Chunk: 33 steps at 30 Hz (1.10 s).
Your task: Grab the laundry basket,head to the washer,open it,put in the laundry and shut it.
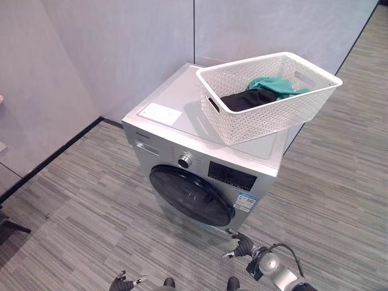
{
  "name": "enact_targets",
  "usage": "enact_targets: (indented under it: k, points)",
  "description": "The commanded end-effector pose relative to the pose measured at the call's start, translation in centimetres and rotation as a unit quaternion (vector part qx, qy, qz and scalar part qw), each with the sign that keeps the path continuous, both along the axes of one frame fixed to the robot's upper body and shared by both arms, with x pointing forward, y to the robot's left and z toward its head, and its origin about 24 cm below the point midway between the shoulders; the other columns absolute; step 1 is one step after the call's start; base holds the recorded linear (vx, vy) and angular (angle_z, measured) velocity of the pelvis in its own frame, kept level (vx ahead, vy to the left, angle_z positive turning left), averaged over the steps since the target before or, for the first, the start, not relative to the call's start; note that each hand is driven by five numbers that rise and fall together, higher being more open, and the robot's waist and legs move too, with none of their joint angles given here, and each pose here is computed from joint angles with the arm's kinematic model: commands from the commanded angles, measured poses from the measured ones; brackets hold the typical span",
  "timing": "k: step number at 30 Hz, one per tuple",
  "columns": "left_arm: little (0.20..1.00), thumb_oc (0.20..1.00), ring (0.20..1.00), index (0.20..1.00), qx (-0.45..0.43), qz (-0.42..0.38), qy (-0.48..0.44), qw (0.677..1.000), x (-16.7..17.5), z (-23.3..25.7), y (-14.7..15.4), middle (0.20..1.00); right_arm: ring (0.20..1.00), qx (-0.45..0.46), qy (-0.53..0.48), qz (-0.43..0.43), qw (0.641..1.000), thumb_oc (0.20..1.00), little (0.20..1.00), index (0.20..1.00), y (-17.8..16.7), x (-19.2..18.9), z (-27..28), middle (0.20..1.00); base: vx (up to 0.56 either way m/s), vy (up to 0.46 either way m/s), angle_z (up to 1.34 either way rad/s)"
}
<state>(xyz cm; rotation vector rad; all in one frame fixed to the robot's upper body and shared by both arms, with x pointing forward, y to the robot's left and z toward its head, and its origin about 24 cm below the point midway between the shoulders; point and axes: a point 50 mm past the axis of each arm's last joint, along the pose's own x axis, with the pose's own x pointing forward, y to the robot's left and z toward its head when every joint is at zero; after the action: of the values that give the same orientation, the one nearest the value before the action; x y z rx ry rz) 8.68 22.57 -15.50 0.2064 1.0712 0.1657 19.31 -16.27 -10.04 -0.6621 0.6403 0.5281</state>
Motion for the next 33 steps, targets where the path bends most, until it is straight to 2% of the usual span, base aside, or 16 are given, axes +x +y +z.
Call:
enact_targets:
  k: [1,5,8,11,16,22,28,33]
  points:
    - [1.000,1.000,1.000,1.000,0.029,-0.051,-0.031,0.998,2.6,0.9,1.0,1.000,1.000,0.004,-0.057,0.042,0.998,1.000,1.000,1.000,1.5,3.3,2.1,1.000,0.02,-0.027,0.20]
    - [1.000,1.000,1.000,1.000,0.030,-0.056,-0.035,0.997,2.7,1.0,0.9,1.000,1.000,-0.002,-0.078,0.043,0.996,1.000,1.000,1.000,1.8,4.8,2.9,1.000,0.00,-0.013,0.14]
    - [1.000,1.000,1.000,1.000,0.039,-0.042,-0.025,0.998,1.6,0.9,1.5,1.000,1.000,-0.015,-0.161,0.050,0.986,1.000,1.000,1.000,2.5,8.2,6.0,1.000,0.03,0.018,0.17]
    - [1.000,1.000,1.000,1.000,0.037,-0.026,-0.034,0.998,1.7,0.9,1.6,1.000,1.000,-0.017,-0.192,0.038,0.981,1.000,1.000,1.000,2.9,9.7,7.2,1.000,-0.03,0.018,0.07]
    - [1.000,1.000,1.000,1.000,0.034,-0.006,-0.045,0.998,2.0,1.1,1.7,1.000,1.000,-0.017,-0.219,0.027,0.975,1.000,1.000,1.000,3.1,10.9,8.4,1.000,-0.04,0.014,0.11]
    - [1.000,1.000,1.000,1.000,0.030,0.079,-0.067,0.994,2.1,1.4,2.6,1.000,1.000,-0.075,-0.289,0.021,0.954,1.000,1.000,1.000,1.3,10.8,10.4,1.000,-0.03,-0.008,0.13]
    - [1.000,1.000,1.000,1.000,-0.012,0.120,-0.153,0.981,4.8,2.8,1.7,1.000,1.000,-0.073,-0.298,-0.005,0.952,1.000,1.000,1.000,1.4,11.5,10.5,1.000,-0.06,-0.002,0.03]
    - [1.000,1.000,1.000,1.000,-0.051,0.158,-0.226,0.960,7.0,4.5,1.5,1.000,1.000,-0.059,-0.326,-0.019,0.943,1.000,1.000,1.000,3.1,14.1,12.3,1.000,-0.07,0.021,0.10]
